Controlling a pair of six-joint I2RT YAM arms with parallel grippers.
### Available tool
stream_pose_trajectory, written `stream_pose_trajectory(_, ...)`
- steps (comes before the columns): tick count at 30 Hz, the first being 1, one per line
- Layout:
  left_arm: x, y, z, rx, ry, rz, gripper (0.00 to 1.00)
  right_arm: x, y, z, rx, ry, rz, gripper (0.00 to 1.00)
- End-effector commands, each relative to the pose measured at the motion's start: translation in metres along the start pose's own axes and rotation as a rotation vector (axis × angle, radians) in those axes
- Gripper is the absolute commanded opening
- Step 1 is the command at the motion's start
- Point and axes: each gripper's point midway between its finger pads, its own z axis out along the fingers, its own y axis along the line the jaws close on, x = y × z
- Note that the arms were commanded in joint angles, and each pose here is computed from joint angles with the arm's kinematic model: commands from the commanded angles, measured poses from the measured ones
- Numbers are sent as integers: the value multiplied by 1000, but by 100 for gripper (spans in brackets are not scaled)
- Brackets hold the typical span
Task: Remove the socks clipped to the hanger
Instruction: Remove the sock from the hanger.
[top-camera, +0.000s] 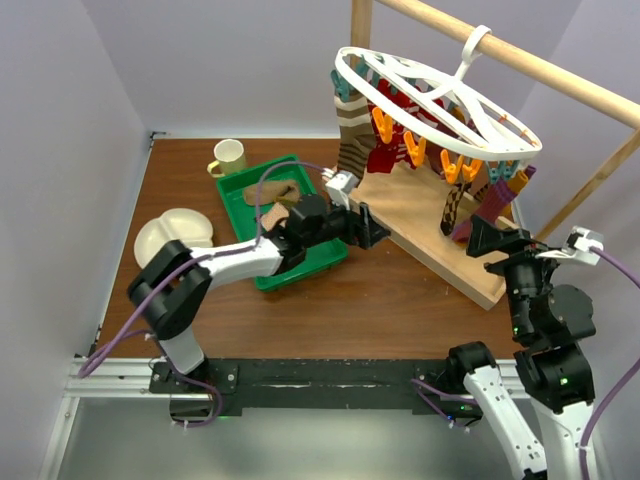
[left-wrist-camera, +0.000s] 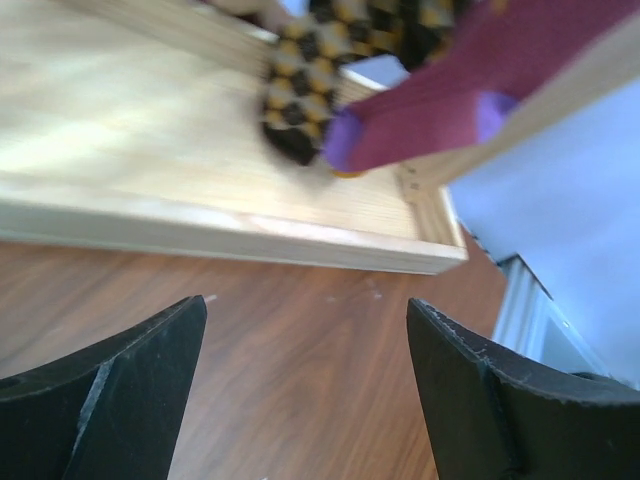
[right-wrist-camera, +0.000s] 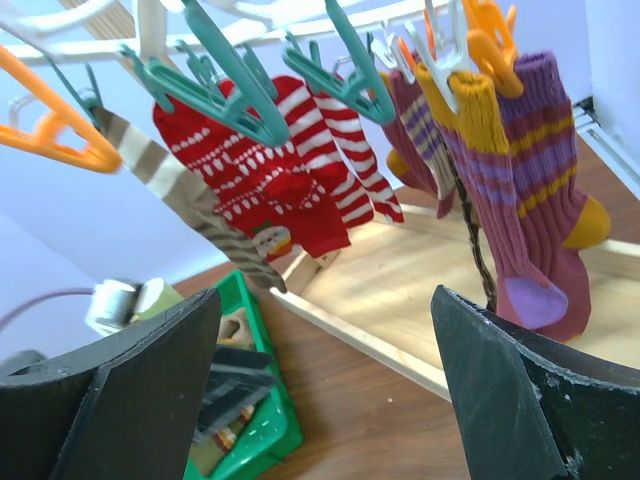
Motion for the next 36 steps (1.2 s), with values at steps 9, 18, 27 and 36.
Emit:
stream_pose_trajectory(9,-8,-95,96,335,-142,261,84,-33,26,8,-35,-25,30,91)
stream_pose_trajectory(18,27,-127,150,390,-139,343,82,-47,36,14,-53,-45,37,91)
stream_pose_trajectory(27,40,-126,198,315,-217,343,81,-48,39,13,-59,-30,20,91)
stream_pose_trajectory(36,14,-115,218,211,-373,277,74,-51,39,7,-61,-23,6,91)
